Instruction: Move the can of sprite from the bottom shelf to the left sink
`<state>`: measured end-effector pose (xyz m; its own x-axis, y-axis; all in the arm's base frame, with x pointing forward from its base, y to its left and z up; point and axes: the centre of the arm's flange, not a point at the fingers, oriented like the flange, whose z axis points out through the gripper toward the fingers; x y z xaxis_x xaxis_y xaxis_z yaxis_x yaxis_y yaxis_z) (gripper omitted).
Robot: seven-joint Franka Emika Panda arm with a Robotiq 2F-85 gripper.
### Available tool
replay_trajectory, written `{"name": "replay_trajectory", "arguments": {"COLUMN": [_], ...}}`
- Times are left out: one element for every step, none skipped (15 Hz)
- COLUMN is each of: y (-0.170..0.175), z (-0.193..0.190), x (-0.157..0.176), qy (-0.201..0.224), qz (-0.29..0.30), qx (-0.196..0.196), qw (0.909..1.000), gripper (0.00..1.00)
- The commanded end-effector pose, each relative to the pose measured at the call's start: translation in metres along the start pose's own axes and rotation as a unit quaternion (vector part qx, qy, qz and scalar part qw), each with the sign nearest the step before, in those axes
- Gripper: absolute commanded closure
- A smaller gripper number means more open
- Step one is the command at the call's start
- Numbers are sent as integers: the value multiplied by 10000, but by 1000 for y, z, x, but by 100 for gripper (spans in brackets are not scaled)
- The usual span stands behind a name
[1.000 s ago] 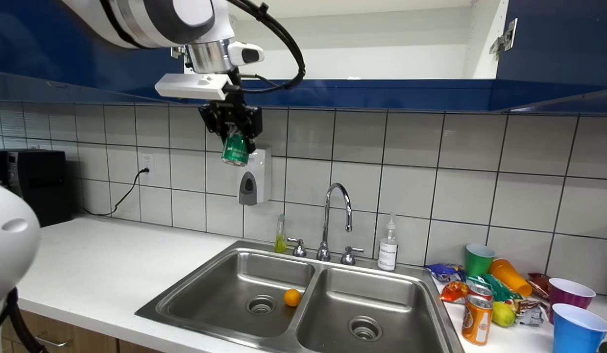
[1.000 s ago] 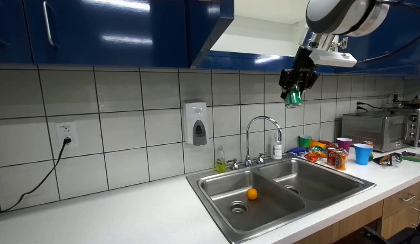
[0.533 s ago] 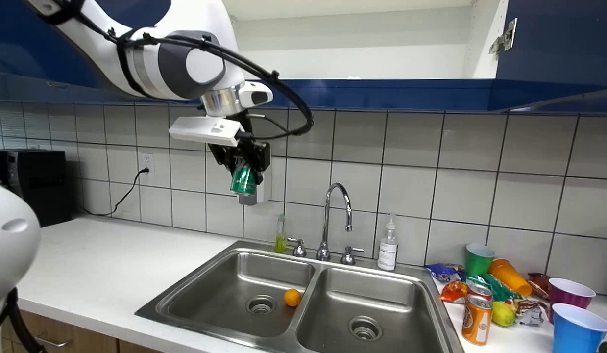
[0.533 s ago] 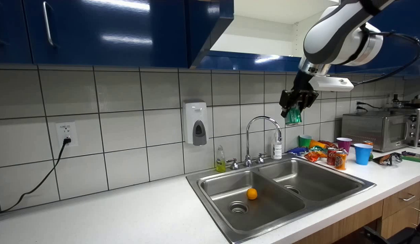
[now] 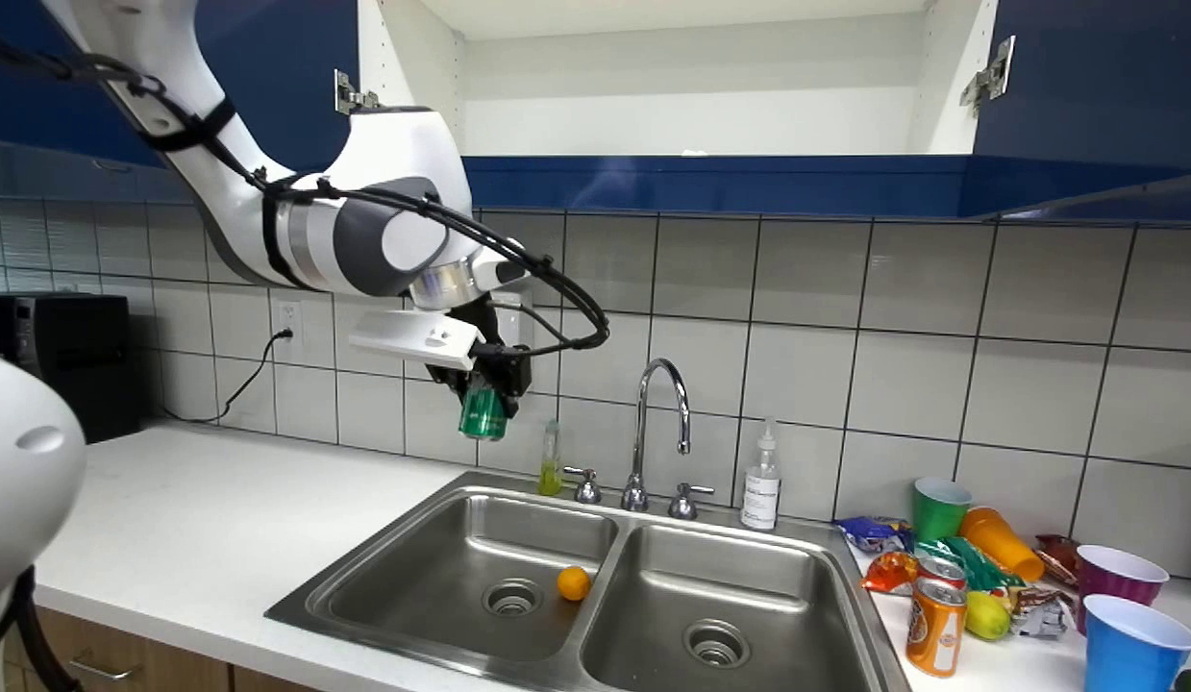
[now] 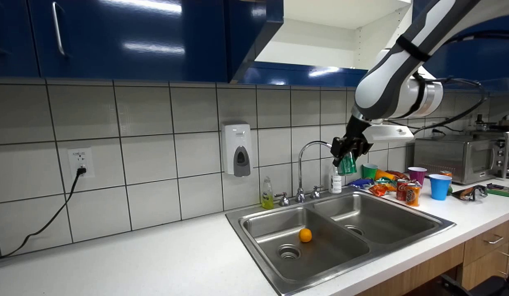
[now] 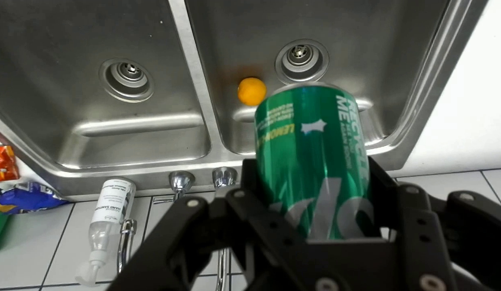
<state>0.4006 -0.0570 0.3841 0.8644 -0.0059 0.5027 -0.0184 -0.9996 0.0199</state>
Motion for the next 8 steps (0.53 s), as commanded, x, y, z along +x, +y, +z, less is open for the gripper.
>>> {"name": "replay_trajectory", "arguments": {"y": [-5, -8, -12, -13, -15, -18, -19, -20], "z": [38, 48, 57, 65, 74, 81, 89, 96], "x": [-4, -8, -12, -16, -20, -25, -30, -34], "qy": [60, 32, -1, -34, -72, -97, -124, -141], "qz": [-122, -153, -181, -205, -221, -237, -241, -231], "qx": [70, 67, 78, 92, 109, 126, 135, 154], "qw": [9999, 9999, 9998, 9997, 9997, 9996, 9995, 9995], "gripper": [62, 62, 62, 62, 62, 62, 62, 62]}}
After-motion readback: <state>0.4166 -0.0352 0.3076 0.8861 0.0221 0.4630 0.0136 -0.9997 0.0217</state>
